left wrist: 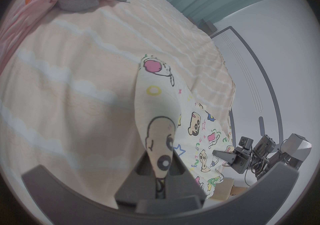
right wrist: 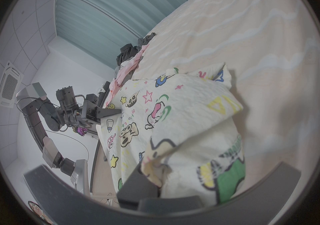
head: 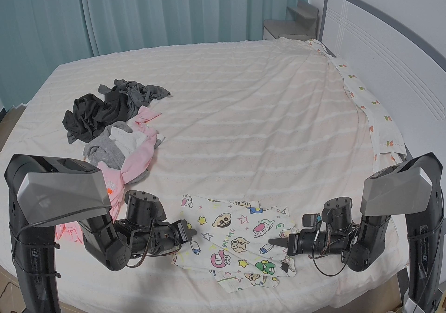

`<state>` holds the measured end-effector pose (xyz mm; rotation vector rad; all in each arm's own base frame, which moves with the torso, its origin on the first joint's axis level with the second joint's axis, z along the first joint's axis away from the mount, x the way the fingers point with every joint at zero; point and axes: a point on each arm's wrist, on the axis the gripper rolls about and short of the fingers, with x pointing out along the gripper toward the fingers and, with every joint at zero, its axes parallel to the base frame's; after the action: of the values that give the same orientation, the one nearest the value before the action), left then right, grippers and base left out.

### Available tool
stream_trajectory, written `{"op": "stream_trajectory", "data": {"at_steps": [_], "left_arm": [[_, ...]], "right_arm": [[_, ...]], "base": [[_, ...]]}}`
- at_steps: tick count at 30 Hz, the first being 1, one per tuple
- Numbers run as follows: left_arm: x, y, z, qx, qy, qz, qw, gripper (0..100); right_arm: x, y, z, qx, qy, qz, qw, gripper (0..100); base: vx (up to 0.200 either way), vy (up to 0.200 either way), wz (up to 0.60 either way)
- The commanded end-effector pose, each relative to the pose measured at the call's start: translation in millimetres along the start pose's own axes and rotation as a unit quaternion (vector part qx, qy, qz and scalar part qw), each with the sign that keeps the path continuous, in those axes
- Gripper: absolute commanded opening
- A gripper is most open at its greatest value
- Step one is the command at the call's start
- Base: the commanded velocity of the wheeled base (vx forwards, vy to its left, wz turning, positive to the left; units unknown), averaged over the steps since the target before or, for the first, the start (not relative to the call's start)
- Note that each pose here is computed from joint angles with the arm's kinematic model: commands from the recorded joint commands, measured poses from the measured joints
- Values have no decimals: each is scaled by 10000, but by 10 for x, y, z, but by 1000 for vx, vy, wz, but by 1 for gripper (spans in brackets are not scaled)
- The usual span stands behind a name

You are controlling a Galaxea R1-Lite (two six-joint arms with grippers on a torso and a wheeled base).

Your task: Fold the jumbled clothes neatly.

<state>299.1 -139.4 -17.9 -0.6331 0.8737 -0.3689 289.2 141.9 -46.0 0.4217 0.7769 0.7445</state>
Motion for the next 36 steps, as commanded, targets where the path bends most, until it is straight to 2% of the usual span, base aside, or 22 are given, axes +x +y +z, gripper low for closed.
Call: {"op": "stream_trajectory", "data": {"at_steps": [1,36], "left_arm": [[-5,4,-5,-7,5,7,10000,0],[-23,10,-64,13,95,51,9999,0]], "right_arm": [[2,-2,-4,-4,7,-2,10000,0],[-6,-4,-5,11,8,-10,10000,0]], "base": [[0,200,0],[0,200,0]]}}
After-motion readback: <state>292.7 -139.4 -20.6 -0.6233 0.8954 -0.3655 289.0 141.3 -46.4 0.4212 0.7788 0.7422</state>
